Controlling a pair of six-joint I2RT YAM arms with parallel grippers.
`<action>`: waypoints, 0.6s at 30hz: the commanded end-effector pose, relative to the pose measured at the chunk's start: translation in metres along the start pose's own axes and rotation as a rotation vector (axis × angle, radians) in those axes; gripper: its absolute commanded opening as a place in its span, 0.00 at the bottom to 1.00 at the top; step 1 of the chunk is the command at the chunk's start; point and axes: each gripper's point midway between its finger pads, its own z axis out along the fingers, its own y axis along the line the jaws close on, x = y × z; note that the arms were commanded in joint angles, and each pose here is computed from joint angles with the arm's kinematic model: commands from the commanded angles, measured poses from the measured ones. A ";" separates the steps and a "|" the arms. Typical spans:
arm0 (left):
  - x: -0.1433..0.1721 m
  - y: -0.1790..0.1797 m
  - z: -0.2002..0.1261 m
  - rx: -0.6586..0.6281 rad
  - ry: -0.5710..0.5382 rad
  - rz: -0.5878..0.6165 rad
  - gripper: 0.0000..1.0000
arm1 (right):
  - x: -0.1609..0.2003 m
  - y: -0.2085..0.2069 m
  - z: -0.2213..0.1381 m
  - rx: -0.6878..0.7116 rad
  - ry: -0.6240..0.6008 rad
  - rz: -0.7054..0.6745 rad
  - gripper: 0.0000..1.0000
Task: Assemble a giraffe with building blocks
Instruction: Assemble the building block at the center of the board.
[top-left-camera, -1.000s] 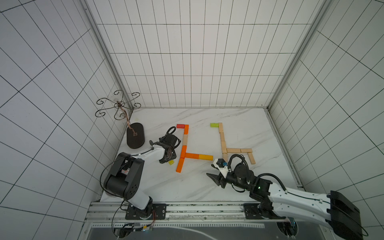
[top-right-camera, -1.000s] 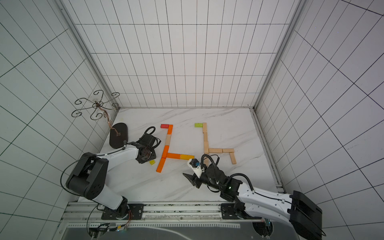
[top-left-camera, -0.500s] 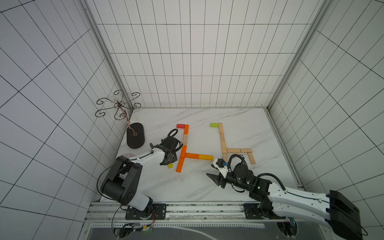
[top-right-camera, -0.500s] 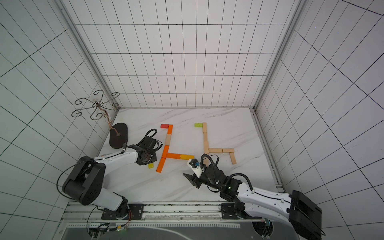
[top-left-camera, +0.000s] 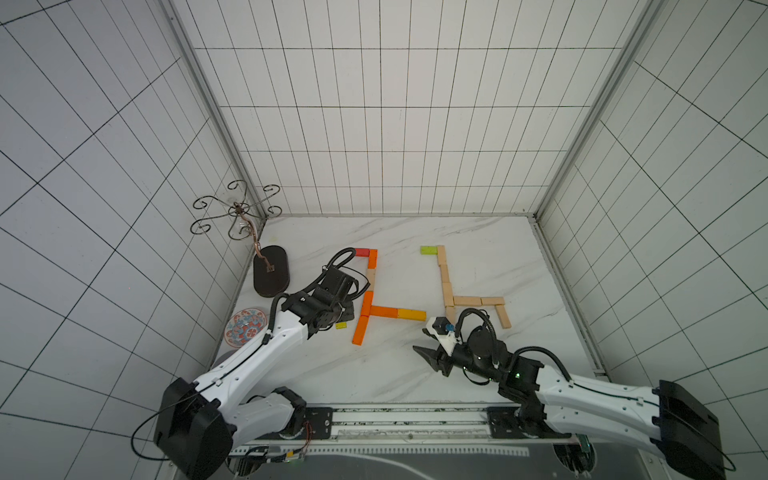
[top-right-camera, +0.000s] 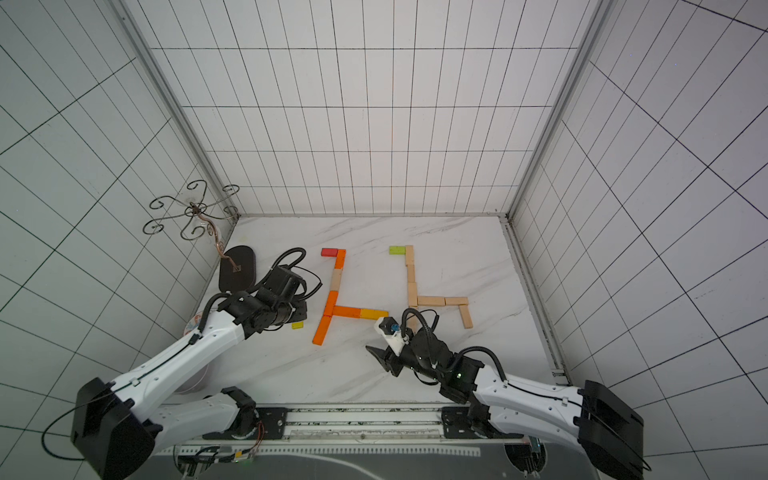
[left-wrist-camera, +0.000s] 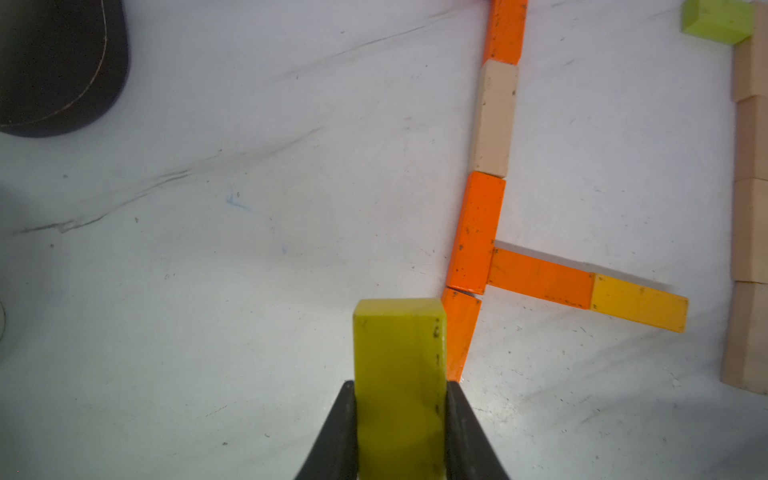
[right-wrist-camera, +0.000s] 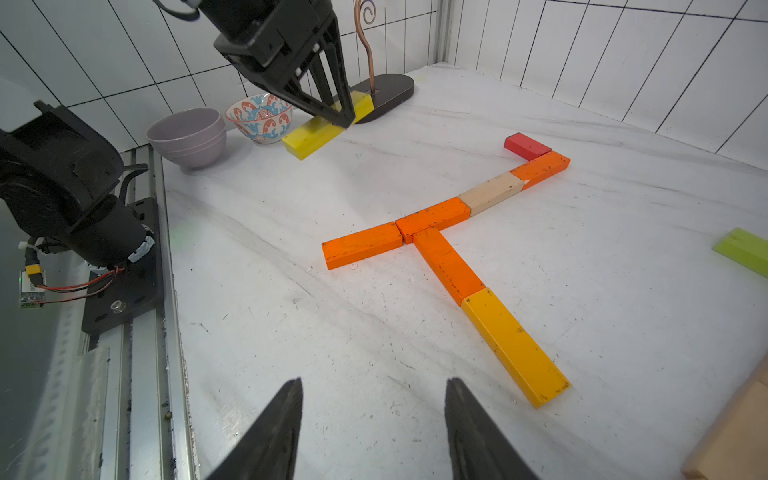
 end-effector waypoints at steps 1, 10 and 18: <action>-0.001 -0.022 -0.023 0.041 -0.012 0.097 0.14 | -0.004 -0.004 -0.002 0.036 -0.019 0.026 0.56; 0.046 -0.117 -0.021 0.181 0.056 0.205 0.13 | -0.013 -0.038 -0.034 0.230 -0.086 0.108 0.56; 0.102 -0.187 0.018 0.197 0.149 0.233 0.12 | -0.027 -0.092 -0.108 0.519 -0.258 0.450 0.52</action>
